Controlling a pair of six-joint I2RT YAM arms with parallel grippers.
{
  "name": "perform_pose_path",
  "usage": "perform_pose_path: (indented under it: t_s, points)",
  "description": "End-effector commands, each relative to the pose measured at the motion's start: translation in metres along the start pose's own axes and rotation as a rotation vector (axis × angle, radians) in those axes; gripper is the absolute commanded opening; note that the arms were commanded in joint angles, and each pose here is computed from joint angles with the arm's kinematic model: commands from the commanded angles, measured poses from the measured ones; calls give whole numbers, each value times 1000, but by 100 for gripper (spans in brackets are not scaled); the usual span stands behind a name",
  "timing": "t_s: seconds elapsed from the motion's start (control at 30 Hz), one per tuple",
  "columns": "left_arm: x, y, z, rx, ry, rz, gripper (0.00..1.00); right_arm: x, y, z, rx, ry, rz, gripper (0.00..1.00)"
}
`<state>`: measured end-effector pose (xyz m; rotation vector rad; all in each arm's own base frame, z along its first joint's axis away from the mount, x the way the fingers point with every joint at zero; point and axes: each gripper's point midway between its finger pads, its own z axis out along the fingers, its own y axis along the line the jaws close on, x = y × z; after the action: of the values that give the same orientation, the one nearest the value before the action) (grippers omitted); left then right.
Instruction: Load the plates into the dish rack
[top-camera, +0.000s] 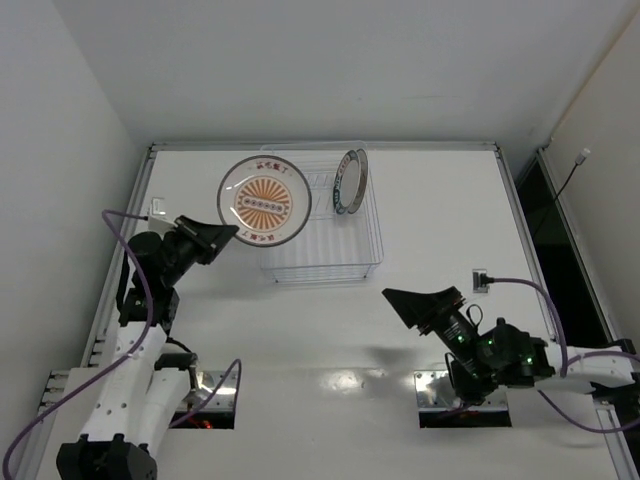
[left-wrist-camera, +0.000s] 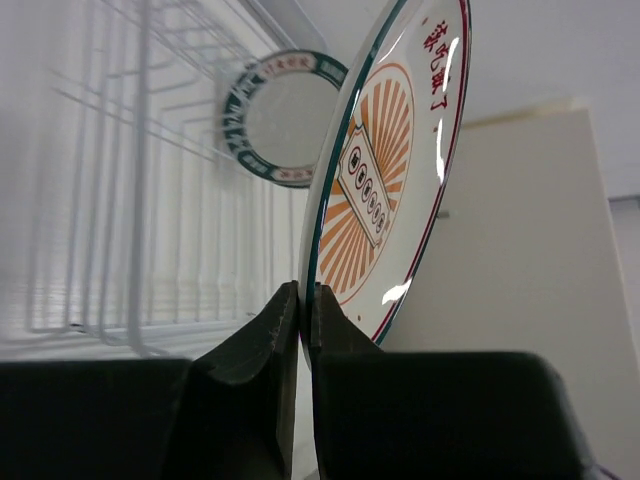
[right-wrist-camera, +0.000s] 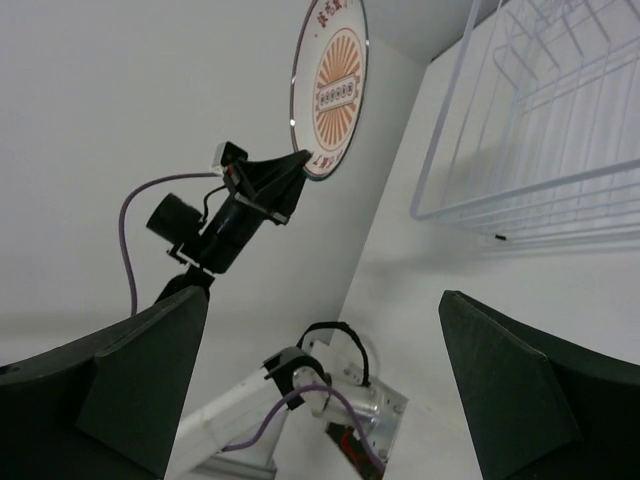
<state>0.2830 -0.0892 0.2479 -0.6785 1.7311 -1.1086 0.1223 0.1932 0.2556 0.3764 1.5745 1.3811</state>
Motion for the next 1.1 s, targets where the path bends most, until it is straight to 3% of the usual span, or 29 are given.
perform_pose_path:
  t_s: [0.0, 0.17, 0.4, 0.6, 0.63, 0.77, 1.07]
  points:
    - [6, -84, -15, 304, 17, 51, 0, -30, 9, 0, 23, -82, -60, 100]
    - [15, -114, -21, 373, -9, 46, 0, -43, 10, 1, 38, -139, -46, 100]
    - [39, -125, -16, 388, 49, 48, 0, -11, 34, 17, 30, -23, -110, 100]
    - [45, -126, -16, 370, 78, 64, 0, -20, 49, 37, -1, -38, -123, 100]
    - [43, -130, -19, 377, 73, 75, 0, -32, 52, 44, 8, -72, -129, 100]
    - [43, -136, -22, 383, 81, 75, 0, -16, 57, 82, -50, 59, -136, 100]
    - [47, -143, -29, 390, 120, 88, 0, -16, 69, 144, -145, 145, -146, 93]
